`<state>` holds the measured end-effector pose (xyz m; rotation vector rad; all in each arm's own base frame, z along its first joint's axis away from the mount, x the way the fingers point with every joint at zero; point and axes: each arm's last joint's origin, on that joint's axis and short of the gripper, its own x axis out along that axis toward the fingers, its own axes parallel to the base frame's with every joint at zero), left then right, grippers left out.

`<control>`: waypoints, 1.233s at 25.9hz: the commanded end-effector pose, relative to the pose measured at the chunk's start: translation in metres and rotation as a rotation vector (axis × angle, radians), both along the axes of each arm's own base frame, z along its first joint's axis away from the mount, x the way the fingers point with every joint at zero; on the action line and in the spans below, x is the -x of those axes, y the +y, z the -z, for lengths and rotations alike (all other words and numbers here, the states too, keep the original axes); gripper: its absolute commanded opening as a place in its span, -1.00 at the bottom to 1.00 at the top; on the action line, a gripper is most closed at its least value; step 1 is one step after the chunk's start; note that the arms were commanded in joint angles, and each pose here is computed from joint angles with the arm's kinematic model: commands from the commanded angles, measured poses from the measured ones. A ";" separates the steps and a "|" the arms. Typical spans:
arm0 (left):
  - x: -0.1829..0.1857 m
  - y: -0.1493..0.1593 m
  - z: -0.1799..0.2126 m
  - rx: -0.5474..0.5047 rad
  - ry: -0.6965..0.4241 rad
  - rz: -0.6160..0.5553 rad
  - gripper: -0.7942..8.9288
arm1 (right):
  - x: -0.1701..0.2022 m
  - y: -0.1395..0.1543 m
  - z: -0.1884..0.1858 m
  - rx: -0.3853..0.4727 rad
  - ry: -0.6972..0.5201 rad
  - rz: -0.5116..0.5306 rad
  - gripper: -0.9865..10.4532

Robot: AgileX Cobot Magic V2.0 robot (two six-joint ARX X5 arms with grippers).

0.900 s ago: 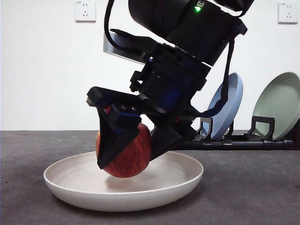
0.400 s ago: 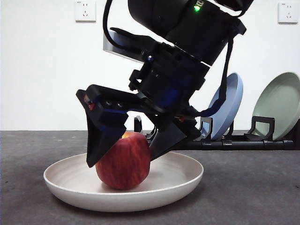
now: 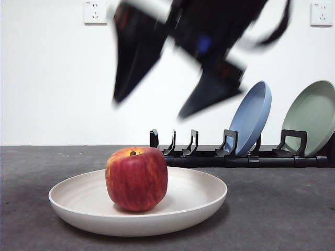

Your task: Take the yellow plate from the plate rack,put the plate on the table,take the apple from the table,put the apple in the plate

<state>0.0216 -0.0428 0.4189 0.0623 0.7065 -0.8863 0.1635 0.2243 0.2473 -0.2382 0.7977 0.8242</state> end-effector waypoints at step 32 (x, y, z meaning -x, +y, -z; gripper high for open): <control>-0.023 -0.051 0.010 -0.165 0.044 -0.023 -0.85 | 0.115 -0.169 -0.172 0.018 -0.110 0.211 -0.83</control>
